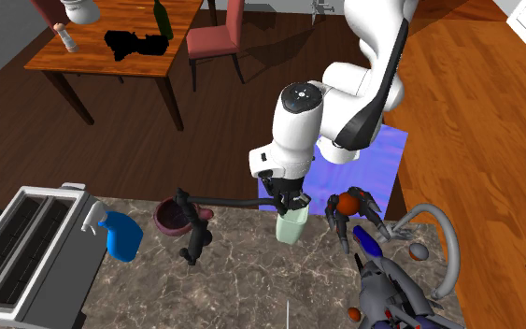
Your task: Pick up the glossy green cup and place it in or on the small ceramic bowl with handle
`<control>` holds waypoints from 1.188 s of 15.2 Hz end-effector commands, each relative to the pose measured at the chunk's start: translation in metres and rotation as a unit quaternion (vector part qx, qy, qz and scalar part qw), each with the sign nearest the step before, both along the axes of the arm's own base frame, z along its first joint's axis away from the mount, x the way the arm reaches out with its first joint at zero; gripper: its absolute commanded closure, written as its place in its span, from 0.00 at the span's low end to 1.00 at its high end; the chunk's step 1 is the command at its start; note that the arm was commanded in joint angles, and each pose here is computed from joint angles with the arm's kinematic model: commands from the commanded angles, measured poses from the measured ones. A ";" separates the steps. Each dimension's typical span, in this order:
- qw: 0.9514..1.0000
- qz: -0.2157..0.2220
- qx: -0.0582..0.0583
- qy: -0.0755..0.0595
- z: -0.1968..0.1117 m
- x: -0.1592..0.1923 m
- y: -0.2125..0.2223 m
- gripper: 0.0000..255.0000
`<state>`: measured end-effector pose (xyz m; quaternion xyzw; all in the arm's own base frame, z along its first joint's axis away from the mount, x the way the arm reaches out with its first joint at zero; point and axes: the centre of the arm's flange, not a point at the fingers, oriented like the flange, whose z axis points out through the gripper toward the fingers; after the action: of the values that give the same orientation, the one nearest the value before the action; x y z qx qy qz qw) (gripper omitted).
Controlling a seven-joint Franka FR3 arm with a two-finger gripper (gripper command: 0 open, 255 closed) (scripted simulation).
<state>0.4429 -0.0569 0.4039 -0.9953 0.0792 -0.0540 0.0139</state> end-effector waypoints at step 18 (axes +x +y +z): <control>1.000 0.000 0.000 0.000 0.101 0.000 -0.001 1.00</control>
<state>0.4427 -0.0591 0.4962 -0.9955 0.0791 -0.0507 0.0140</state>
